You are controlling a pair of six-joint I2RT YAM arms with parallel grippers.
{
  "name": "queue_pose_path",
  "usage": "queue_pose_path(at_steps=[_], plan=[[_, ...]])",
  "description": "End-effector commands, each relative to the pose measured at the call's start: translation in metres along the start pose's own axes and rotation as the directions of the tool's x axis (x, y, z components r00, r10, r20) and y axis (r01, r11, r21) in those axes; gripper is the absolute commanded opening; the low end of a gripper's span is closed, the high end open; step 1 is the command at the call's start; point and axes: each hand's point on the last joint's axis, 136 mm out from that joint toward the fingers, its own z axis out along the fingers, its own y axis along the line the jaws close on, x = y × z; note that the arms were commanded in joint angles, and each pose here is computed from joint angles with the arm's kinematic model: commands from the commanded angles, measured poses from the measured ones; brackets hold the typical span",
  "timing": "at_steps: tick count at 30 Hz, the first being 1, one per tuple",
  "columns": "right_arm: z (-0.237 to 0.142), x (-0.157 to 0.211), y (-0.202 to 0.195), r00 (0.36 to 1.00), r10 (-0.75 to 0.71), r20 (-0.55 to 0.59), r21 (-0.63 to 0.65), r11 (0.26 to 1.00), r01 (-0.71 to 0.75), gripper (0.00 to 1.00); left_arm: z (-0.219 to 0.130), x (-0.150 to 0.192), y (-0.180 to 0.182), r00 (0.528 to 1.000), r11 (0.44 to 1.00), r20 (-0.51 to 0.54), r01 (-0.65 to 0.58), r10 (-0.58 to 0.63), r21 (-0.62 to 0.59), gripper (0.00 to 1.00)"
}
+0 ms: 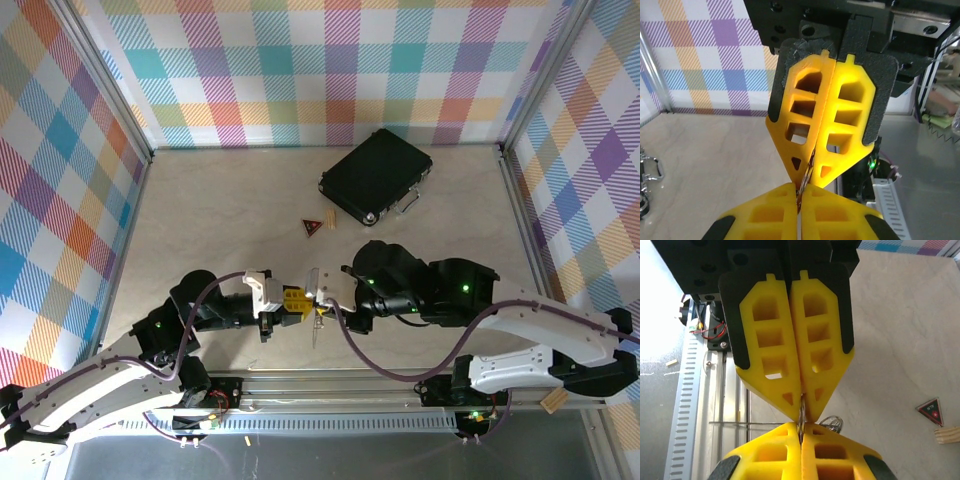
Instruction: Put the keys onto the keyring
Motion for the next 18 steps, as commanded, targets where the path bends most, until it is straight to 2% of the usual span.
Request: queue_pose_path(at_steps=[1, 3, 6, 11, 16, 18], plan=[[-0.002, -0.012, -0.001, 0.999, -0.034, 0.005, 0.004, 0.999, 0.034, 0.0, -0.007, -0.014, 0.002, 0.998, 0.998, 0.01, -0.061, 0.061, -0.03, 0.06], [0.002, -0.009, -0.001, 0.999, -0.041, -0.021, 0.005, 0.999, 0.041, 0.0, -0.008, -0.013, 0.003, 0.998, 0.997, -0.001, -0.064, 0.064, -0.038, 0.0], [0.004, -0.011, -0.001, 0.999, -0.046, -0.027, 0.002, 0.999, 0.046, 0.0, -0.009, -0.014, 0.004, 0.998, 0.997, 0.001, -0.065, 0.065, -0.047, 0.0], [-0.003, -0.019, 0.002, 0.999, -0.024, 0.041, -0.003, 1.0, 0.024, 0.0, -0.013, -0.029, 0.0, 0.995, 0.998, 0.082, -0.051, 0.054, -0.036, 0.0], [-0.02, -0.028, 0.006, 0.987, 0.018, 0.157, -0.013, 1.0, -0.016, 0.18, -0.013, -0.052, -0.017, 0.98, 0.997, 0.197, -0.03, 0.015, 0.072, 0.0], [-0.024, -0.029, 0.007, 0.983, 0.03, 0.181, -0.014, 1.0, -0.027, 0.2, -0.014, -0.059, -0.022, 0.972, 0.994, 0.234, -0.029, 0.003, 0.109, 0.0]])
